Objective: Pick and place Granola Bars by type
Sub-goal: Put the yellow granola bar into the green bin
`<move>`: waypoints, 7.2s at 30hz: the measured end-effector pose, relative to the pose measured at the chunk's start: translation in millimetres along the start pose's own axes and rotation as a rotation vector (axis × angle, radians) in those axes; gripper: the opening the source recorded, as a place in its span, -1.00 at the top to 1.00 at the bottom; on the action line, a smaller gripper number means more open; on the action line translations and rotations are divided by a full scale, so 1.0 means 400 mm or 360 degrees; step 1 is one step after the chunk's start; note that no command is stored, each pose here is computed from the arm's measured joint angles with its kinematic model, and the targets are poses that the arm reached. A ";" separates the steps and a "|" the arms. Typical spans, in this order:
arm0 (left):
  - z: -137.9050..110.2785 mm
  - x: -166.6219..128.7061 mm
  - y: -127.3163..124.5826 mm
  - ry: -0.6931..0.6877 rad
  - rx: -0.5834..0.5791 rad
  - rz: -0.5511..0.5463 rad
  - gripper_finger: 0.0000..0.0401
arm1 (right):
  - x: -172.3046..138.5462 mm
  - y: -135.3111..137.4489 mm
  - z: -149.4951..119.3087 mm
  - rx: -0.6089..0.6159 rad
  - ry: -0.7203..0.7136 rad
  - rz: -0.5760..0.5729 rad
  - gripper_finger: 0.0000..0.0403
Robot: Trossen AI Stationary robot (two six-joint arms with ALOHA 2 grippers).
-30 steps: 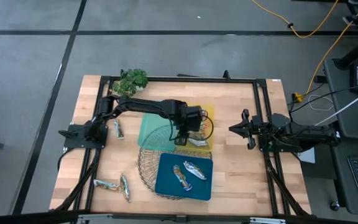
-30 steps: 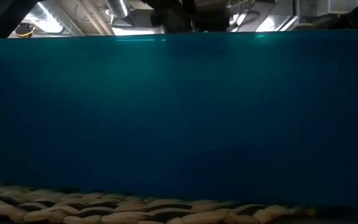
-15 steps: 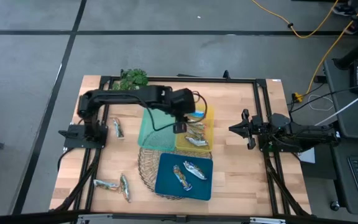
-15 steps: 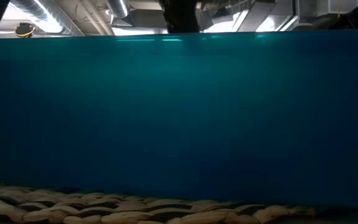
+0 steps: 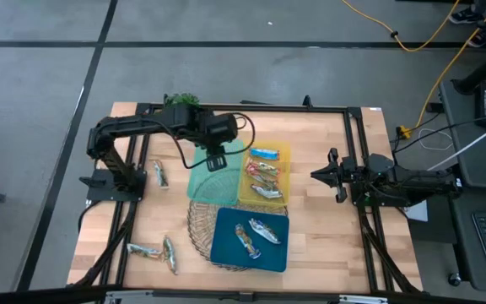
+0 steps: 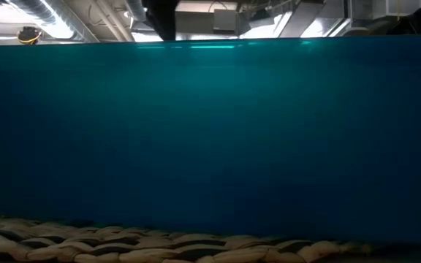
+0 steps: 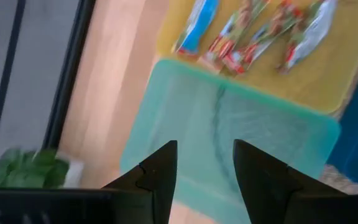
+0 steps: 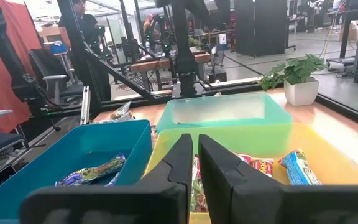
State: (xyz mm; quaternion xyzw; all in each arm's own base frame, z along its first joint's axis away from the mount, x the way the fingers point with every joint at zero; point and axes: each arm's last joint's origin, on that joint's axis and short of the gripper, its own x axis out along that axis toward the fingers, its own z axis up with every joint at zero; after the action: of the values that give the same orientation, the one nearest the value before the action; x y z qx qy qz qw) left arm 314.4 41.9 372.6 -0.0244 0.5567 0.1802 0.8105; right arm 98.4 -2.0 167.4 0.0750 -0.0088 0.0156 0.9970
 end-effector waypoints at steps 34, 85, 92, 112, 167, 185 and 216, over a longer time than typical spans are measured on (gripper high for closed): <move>-0.507 0.171 0.082 0.0278 -0.1155 0.0475 0.40 | 0.000 0.000 0.000 0.0000 0.0000 0.0000 0.84; -0.571 0.405 0.038 0.0665 -0.1412 0.0765 -0.22 | 0.000 0.000 0.000 0.0000 0.0001 0.0000 0.84; -0.566 0.425 0.033 0.0688 -0.1394 0.0742 0.09 | 0.000 0.000 0.000 -0.0001 0.0000 0.0000 0.84; -0.570 0.423 0.032 0.0685 -0.1395 0.0731 0.76 | 0.000 0.000 0.000 -0.0001 0.0000 0.0000 0.84; -0.359 -0.140 0.071 -0.1115 -0.0633 -0.0267 0.77 | 0.000 0.000 0.000 -0.0001 0.0001 0.0000 0.84; -0.316 -0.197 0.047 -0.1453 -0.0387 -0.0517 0.77 | 0.000 0.000 0.000 0.0001 0.0001 0.0000 0.84; -0.062 -0.040 0.200 -0.0709 -0.0237 -0.0119 0.77 | 0.000 0.000 0.000 0.0001 0.0000 0.0000 0.84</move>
State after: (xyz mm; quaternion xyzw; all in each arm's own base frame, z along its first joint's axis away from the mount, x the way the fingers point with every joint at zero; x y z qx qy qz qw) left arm 261.8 106.5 390.8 -0.0642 0.3479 0.1916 0.9155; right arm 98.4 -2.0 167.4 0.0752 -0.0088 0.0156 0.9970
